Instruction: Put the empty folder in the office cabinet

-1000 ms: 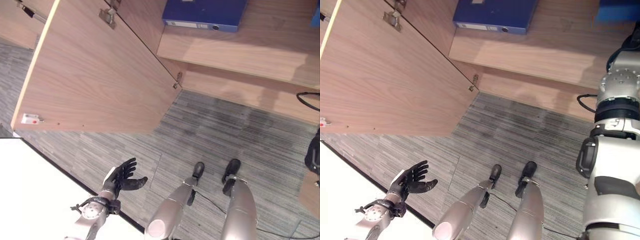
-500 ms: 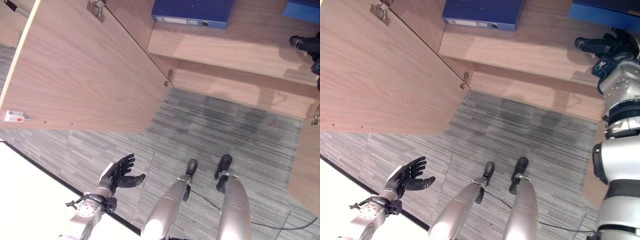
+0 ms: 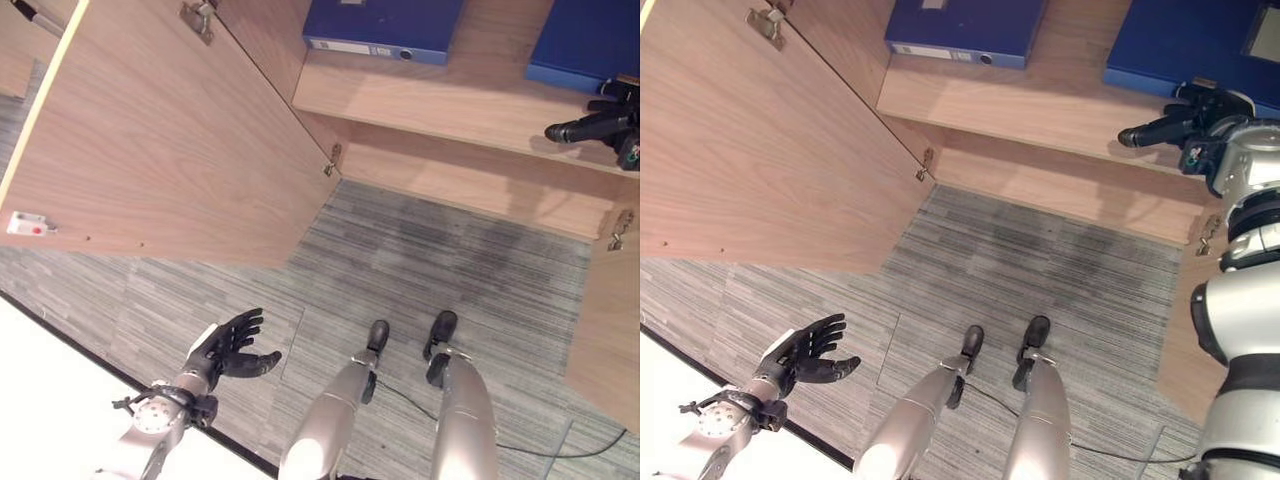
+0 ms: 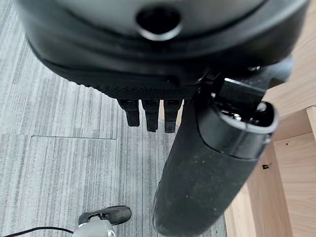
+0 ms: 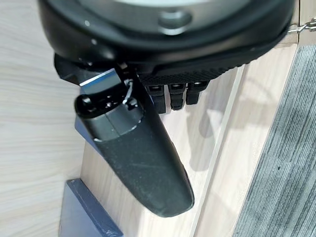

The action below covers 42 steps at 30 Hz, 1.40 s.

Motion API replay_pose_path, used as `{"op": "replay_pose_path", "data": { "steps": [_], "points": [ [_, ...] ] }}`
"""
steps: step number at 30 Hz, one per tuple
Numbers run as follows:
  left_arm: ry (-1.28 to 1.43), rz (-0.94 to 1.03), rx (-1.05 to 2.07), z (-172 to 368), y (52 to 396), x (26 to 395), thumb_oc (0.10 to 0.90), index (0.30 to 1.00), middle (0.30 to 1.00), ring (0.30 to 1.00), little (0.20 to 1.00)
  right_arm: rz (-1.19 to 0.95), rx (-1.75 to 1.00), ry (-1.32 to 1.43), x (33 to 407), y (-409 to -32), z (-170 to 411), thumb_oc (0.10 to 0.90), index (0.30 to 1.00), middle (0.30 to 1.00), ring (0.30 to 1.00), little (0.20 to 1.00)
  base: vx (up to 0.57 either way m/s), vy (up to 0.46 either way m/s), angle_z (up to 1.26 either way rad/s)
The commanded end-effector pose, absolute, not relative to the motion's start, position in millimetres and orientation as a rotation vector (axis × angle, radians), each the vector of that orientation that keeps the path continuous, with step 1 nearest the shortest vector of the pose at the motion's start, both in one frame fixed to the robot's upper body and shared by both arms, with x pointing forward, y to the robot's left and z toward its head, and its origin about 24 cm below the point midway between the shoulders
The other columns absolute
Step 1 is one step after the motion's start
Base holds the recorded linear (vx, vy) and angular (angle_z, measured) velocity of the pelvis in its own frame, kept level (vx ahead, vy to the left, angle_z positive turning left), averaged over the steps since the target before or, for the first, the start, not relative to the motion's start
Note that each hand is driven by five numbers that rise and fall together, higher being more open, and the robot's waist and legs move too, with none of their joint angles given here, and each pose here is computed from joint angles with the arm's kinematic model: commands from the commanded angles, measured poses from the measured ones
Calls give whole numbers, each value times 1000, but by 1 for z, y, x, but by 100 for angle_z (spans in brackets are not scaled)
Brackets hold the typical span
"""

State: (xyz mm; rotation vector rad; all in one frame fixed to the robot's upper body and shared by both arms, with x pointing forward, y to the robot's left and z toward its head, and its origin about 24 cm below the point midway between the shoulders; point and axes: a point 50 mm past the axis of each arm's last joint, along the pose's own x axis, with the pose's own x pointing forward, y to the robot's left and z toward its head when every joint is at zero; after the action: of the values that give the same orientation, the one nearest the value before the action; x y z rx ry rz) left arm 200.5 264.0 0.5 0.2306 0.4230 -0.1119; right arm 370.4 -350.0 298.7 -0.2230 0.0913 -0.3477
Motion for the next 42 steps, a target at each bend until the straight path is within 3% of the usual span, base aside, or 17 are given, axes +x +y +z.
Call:
{"op": "replay_pose_path", "data": {
  "steps": [1,3,6,10,20,26,36,42],
  "points": [
    [415,-56,326,14,293,187,800,900,900,900,900,-469,-389,98,348,-379,325,800,900,900,900,900,30,-17,0],
    [423,-35,305,10,293,184,800,900,900,900,900,-540,-432,104,338,-390,330,800,900,900,900,900,40,-25,2],
    [402,-22,283,9,288,187,800,900,900,900,900,-591,-173,-119,332,-392,352,800,900,900,900,900,32,-10,7],
    [405,-3,279,8,290,187,800,900,900,900,900,-618,-113,-173,328,-394,360,800,900,900,900,900,4,0,1],
    [385,27,265,6,287,187,800,900,900,900,900,-676,-416,4,337,-392,337,800,900,900,900,900,-2,-1,0],
    [372,38,257,7,287,184,800,900,900,900,900,-710,-499,-27,336,-391,341,800,900,900,900,900,-2,0,9],
    [359,17,282,12,289,193,800,900,900,900,900,-461,-599,-89,377,-331,318,800,900,900,900,900,4,-13,-2],
    [372,1,316,16,295,191,800,900,900,900,900,-376,-671,-25,386,-318,294,800,900,900,900,900,-8,-1,-8]
  ]
}}
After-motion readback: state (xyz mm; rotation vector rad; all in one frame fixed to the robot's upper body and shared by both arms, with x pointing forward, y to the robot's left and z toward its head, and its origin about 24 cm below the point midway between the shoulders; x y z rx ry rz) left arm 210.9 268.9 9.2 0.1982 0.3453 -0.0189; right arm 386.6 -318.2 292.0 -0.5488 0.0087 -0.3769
